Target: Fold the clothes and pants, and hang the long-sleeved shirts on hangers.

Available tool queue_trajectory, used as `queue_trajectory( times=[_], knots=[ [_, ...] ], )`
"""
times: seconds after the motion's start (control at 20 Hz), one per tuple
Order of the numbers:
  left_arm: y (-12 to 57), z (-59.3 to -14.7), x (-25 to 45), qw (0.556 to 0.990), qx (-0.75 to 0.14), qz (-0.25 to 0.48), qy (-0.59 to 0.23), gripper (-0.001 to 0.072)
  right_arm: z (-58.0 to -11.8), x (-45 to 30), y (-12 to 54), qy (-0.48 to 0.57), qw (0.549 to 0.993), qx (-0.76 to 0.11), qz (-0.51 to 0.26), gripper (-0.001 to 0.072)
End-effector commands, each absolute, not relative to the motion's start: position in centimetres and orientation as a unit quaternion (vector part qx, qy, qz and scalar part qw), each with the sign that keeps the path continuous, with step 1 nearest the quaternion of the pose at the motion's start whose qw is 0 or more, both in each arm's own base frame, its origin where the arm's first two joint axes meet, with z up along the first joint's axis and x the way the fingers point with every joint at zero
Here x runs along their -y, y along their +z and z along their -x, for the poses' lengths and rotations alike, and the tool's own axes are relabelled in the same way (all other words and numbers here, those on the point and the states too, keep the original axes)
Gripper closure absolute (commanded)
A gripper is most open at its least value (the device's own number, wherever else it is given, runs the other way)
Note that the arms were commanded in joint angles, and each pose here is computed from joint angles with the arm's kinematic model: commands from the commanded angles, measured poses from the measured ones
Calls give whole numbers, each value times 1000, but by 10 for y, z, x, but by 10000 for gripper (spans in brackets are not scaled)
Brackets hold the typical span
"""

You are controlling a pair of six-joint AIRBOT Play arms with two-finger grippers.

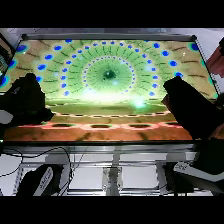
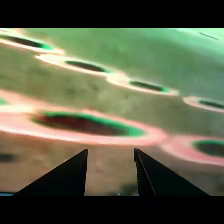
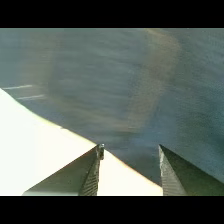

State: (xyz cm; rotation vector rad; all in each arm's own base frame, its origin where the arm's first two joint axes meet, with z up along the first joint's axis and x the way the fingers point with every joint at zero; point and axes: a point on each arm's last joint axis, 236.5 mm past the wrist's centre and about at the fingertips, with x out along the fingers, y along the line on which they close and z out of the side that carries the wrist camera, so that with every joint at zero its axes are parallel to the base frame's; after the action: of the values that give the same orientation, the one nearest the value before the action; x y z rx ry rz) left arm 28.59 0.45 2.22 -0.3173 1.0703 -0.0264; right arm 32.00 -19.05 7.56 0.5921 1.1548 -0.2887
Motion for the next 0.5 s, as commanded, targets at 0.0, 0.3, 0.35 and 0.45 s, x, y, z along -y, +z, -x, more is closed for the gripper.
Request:
queue_trajectory(
  times=[0.0, 0.3, 0.35, 0.45],
  knots=[
    [22, -286, -5, 848, -508, 151, -12, 351, -357, 104, 143, -3, 852, -464, -242, 467],
    [22, -286, -5, 848, -508, 151, -12, 351, -343, -50, 106, 171, 813, -546, -112, 693],
    [22, -286, -5, 848, -508, 151, -12, 350, -337, -68, 95, 188, 804, -557, -95, 693],
    [22, -286, -5, 848, -508, 151, -12, 351, -324, -99, 74, 219, 785, -575, -66, 693]
  ],
)
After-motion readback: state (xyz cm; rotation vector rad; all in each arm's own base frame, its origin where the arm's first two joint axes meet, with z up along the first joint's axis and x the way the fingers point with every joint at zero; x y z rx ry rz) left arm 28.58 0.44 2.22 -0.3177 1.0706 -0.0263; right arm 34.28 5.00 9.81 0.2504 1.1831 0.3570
